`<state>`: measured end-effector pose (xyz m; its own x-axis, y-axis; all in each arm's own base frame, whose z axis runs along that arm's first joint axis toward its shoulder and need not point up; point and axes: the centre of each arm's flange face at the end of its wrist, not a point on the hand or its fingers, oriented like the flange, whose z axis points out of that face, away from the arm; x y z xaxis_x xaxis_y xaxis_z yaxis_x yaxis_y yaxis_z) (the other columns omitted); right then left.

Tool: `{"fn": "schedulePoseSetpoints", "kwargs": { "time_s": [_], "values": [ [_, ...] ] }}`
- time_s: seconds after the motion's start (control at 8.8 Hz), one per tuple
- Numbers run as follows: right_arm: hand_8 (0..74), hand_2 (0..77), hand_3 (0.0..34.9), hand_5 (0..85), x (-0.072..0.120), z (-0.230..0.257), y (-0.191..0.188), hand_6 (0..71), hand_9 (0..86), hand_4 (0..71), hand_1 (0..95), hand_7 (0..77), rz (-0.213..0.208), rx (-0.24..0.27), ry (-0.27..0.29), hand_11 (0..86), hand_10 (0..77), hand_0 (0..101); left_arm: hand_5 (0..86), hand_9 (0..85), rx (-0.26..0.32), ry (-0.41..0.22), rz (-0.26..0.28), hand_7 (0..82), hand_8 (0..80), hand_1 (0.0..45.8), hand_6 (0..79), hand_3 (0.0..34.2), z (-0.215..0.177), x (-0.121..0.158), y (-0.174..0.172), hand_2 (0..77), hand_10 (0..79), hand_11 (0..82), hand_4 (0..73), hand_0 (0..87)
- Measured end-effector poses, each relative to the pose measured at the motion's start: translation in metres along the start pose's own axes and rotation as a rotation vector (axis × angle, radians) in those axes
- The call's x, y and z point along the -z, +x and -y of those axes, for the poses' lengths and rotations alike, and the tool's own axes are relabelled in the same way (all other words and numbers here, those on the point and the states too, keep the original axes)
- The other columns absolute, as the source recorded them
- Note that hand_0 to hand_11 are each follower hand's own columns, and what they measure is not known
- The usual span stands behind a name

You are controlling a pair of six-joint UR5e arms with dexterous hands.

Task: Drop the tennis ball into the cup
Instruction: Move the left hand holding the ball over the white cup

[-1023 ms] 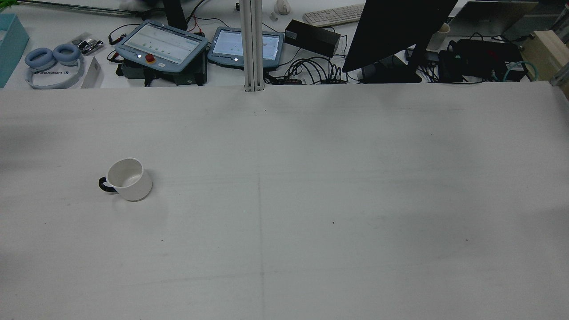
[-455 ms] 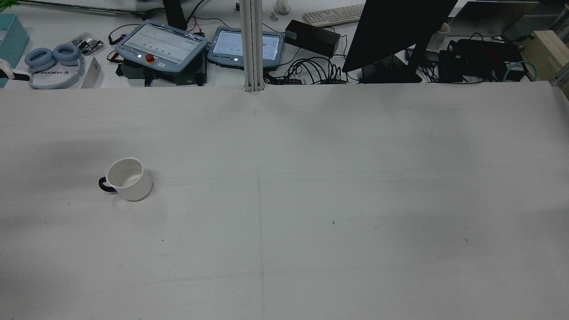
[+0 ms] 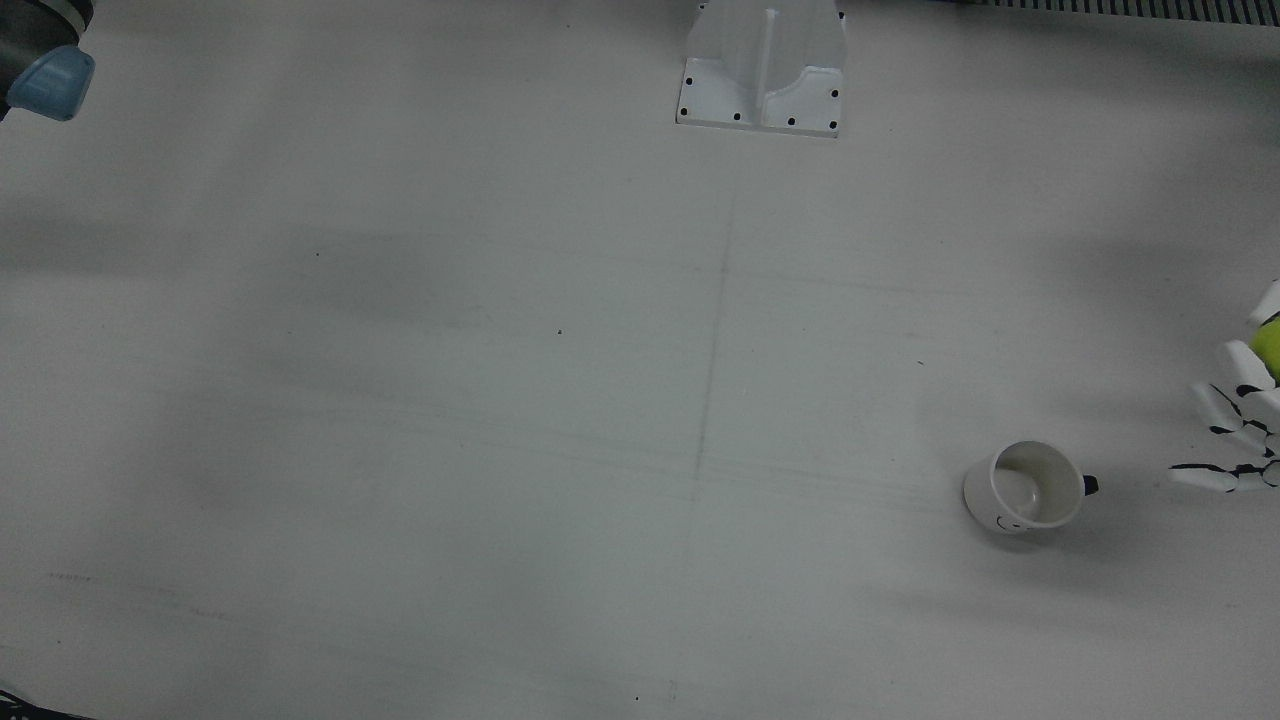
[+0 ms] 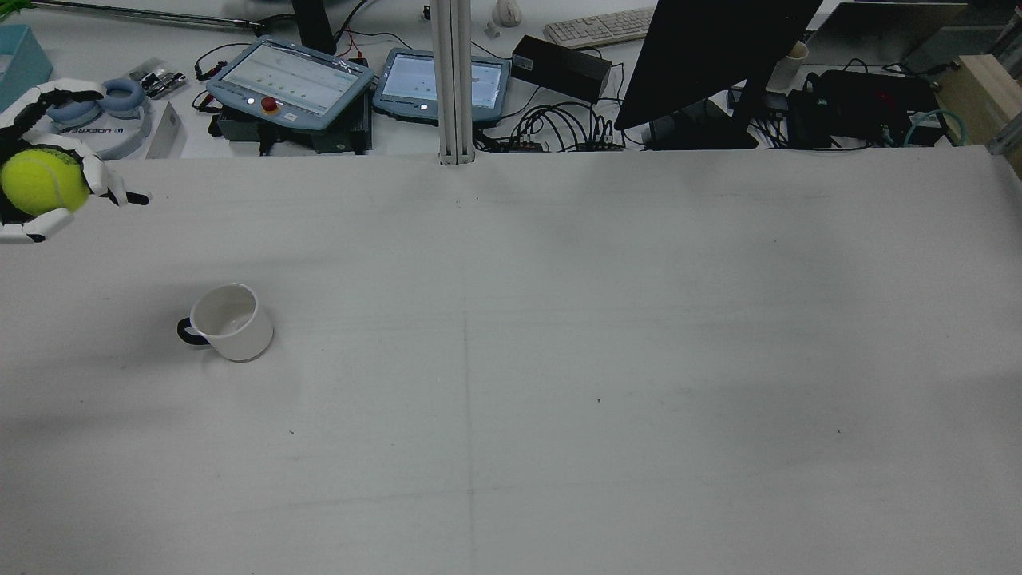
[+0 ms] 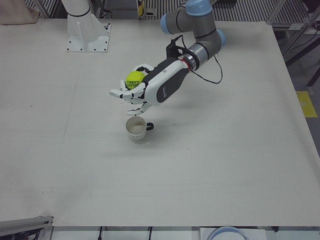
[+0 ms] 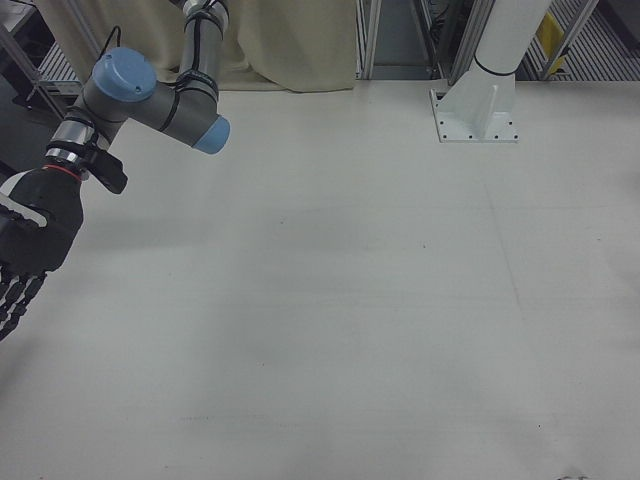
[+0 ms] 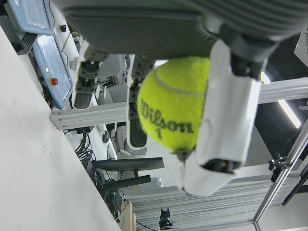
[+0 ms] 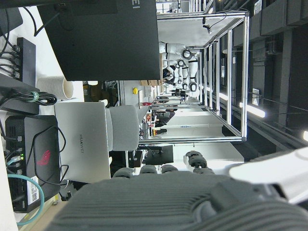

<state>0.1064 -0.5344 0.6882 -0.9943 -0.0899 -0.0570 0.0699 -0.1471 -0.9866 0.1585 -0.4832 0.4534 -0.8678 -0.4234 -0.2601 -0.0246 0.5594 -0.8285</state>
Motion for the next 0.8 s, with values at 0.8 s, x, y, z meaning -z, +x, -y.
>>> {"fn": "schedulePoseSetpoints", "kwargs": {
  "time_s": [0.8],
  "values": [
    [0.0, 0.5, 0.0, 0.0, 0.000, 0.000, 0.000, 0.0, 0.0, 0.0, 0.5, 0.5, 0.000, 0.000, 0.000, 0.5, 0.0, 0, 32.2, 37.6, 0.116, 0.010, 0.060, 36.0, 45.8, 18.0, 64.4, 28.1, 0.022, -0.072, -0.165, 46.9, 14.2, 22.9, 1.1, 80.4]
  ]
}}
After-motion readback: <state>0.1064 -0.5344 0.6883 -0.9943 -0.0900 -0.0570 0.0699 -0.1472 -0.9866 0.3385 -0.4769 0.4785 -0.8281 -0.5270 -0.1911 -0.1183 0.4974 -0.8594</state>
